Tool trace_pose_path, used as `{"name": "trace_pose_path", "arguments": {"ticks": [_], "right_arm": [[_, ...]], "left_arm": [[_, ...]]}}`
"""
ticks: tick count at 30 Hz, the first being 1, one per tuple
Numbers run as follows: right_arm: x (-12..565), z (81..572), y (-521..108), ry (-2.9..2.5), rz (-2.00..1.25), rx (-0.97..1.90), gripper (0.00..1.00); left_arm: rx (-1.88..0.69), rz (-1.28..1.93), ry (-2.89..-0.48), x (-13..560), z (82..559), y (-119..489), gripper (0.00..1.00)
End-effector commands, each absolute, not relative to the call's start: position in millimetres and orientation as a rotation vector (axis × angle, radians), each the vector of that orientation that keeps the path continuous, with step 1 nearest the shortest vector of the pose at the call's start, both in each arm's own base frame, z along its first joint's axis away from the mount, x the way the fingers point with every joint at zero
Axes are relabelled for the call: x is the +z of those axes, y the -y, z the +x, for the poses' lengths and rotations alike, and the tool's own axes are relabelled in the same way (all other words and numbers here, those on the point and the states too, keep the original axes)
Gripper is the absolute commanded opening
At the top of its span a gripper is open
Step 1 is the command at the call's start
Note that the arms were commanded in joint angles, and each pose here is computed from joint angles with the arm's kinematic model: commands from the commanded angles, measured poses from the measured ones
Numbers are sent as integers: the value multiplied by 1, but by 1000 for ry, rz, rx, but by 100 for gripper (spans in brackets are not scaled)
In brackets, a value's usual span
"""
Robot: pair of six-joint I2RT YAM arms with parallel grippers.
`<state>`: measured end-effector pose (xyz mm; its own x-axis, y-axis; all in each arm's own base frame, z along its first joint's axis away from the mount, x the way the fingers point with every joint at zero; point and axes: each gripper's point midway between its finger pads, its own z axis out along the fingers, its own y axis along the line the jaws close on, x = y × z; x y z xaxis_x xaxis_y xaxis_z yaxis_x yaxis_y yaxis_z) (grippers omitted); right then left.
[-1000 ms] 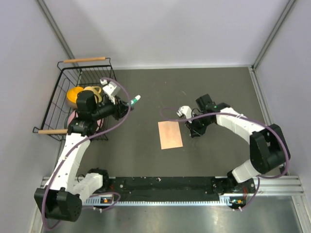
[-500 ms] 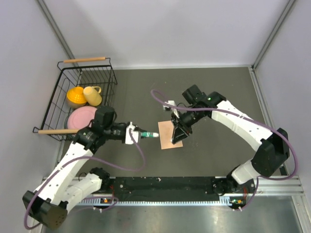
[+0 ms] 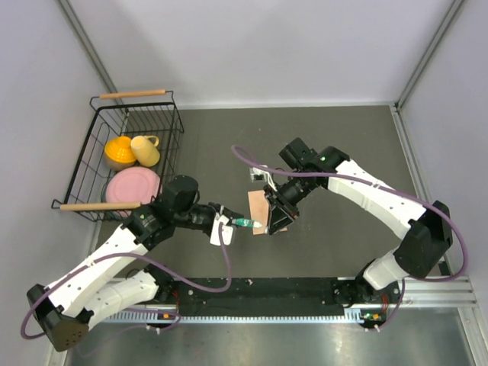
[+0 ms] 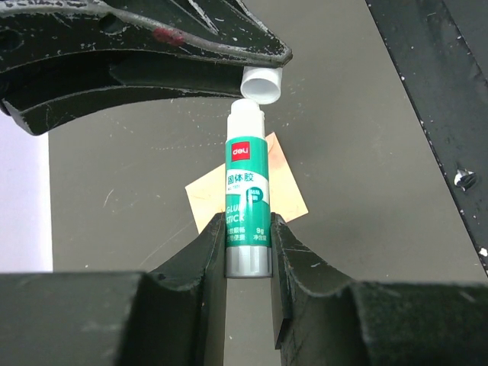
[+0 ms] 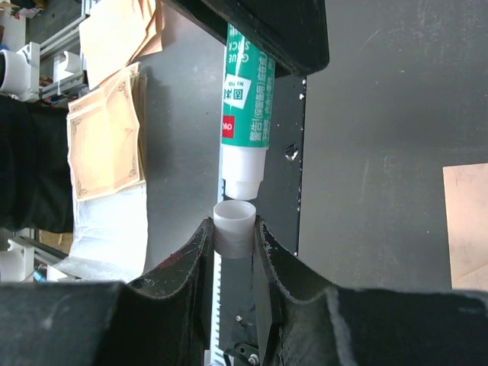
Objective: Place the letter into the envelope and seal it
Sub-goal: Close the solid glue cap on the solid glue.
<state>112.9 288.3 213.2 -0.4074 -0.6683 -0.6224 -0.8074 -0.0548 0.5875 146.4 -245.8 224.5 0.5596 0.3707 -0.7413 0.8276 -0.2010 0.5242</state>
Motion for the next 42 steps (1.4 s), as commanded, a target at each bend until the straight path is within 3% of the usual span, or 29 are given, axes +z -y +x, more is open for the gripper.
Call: {"name": "trace_pose_path", "arguments": {"ticks": [1, 42], "right_arm": [[234, 110, -299, -1951, -1653, 1493, 0], [246, 119, -298, -1933, -1562, 1573, 0]], "left_arm": [[-533, 1755, -938, 244, 152, 254, 0], [-636, 1756, -1009, 225, 136, 256, 0]]}}
